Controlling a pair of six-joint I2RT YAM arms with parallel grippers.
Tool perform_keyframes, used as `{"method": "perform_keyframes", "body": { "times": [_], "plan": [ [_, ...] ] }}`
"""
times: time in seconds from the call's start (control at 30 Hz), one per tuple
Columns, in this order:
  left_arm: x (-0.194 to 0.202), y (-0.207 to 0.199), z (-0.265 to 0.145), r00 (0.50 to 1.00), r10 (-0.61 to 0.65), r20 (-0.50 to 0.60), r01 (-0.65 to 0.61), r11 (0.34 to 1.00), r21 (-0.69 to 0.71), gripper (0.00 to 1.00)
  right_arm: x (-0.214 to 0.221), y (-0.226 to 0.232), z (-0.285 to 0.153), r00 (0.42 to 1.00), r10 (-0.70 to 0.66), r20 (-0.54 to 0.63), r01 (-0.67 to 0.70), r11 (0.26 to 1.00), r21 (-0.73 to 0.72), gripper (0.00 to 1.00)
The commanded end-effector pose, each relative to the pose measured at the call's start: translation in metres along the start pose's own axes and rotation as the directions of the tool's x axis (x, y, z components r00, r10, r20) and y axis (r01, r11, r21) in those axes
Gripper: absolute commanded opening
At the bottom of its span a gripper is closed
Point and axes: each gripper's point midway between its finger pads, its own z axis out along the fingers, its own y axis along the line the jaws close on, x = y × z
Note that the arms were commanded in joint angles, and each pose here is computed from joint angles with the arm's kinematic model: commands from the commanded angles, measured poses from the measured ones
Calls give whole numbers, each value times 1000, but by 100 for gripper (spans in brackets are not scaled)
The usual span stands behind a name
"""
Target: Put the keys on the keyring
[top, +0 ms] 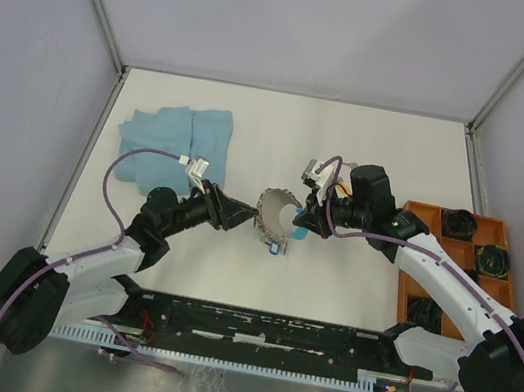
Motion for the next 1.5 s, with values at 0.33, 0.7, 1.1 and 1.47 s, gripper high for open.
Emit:
{"method": "perform_keyframes", "body": {
  "times": [0.33, 0.7, 1.1, 1.47],
  "plan": [
    [-27, -19, 14, 879, -475, 43, 475, 880, 23, 60, -39, 0, -1, 989, -63, 137, 64, 998, -6, 1],
    [-41, -13, 15, 824, -552, 123, 557, 831, -4, 62, -37, 2, 5, 987, -43, 152, 47, 999, -21, 1],
    [-46, -13, 21, 767, -628, 134, 630, 776, 32, 59, -31, 7, 13, 989, -43, 143, 49, 998, -34, 1],
    [-49, -7, 17, 749, -637, 181, 644, 765, 29, 50, -20, 15, 21, 991, -54, 125, 61, 997, -47, 1]
  ]
}}
